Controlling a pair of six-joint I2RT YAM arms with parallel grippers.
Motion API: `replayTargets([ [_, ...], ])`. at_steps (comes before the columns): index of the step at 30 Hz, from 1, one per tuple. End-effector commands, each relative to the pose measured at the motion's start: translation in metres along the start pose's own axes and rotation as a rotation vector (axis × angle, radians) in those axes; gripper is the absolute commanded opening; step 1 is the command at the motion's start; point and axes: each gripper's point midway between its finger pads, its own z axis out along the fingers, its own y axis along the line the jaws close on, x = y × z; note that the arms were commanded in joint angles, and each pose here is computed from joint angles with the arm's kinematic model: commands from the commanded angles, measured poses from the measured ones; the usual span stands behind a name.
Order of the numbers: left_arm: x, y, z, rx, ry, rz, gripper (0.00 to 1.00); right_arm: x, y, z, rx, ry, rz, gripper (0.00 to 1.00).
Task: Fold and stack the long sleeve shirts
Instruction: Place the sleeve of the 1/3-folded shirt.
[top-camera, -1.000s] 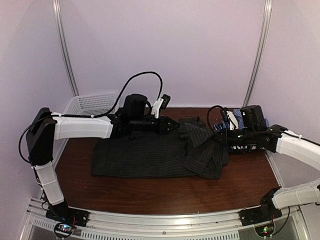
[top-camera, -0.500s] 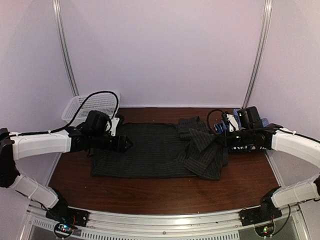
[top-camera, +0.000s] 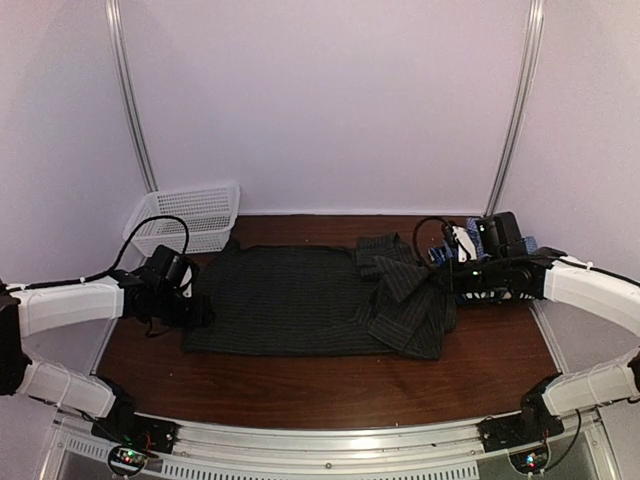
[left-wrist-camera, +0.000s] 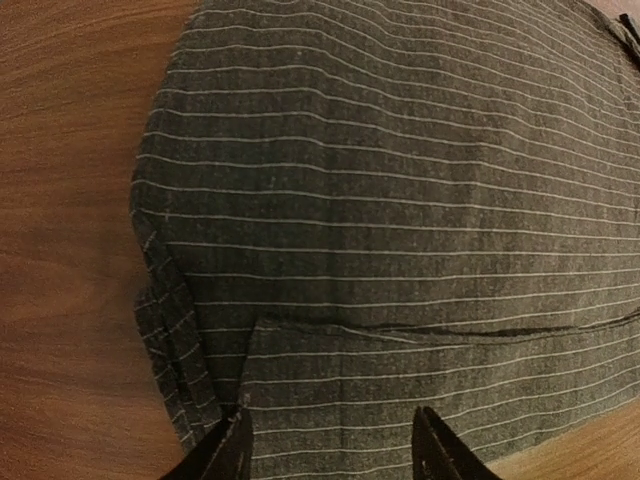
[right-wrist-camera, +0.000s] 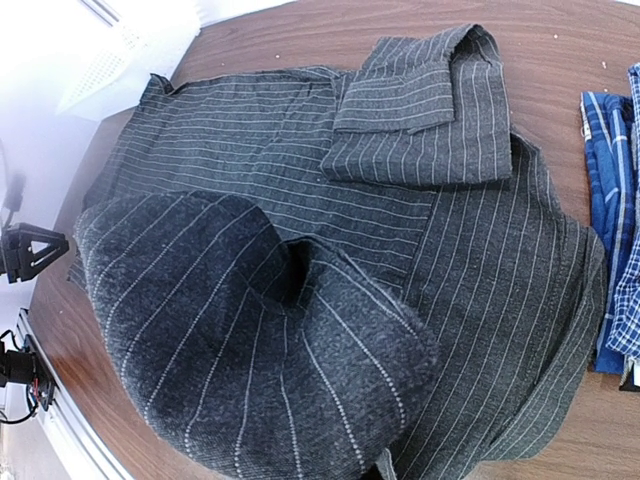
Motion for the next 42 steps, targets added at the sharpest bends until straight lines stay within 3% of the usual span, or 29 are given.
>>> replayTargets([
  [1,-0.007,0.011,0.001,-0.009,-0.011,-0.031,0.53,-0.011,0.008,-0.013,-0.035,-0.050,-0.031,0.00],
  [7,-0.005,0.010,0.015,0.039,0.026,-0.041,0.51,-0.020,0.020,-0.025,-0.070,-0.071,-0.050,0.00],
  [21,-0.009,-0.002,0.027,0.159,0.036,-0.032,0.61,-0.018,0.066,-0.072,-0.291,-0.128,-0.100,0.00],
  [32,-0.008,0.008,0.030,0.104,0.030,-0.034,0.65,-0.020,0.080,-0.091,-0.357,-0.150,-0.100,0.00],
  [42,-0.002,0.019,0.038,0.050,0.047,-0.042,0.61,-0.022,0.082,-0.094,-0.361,-0.155,-0.095,0.00],
])
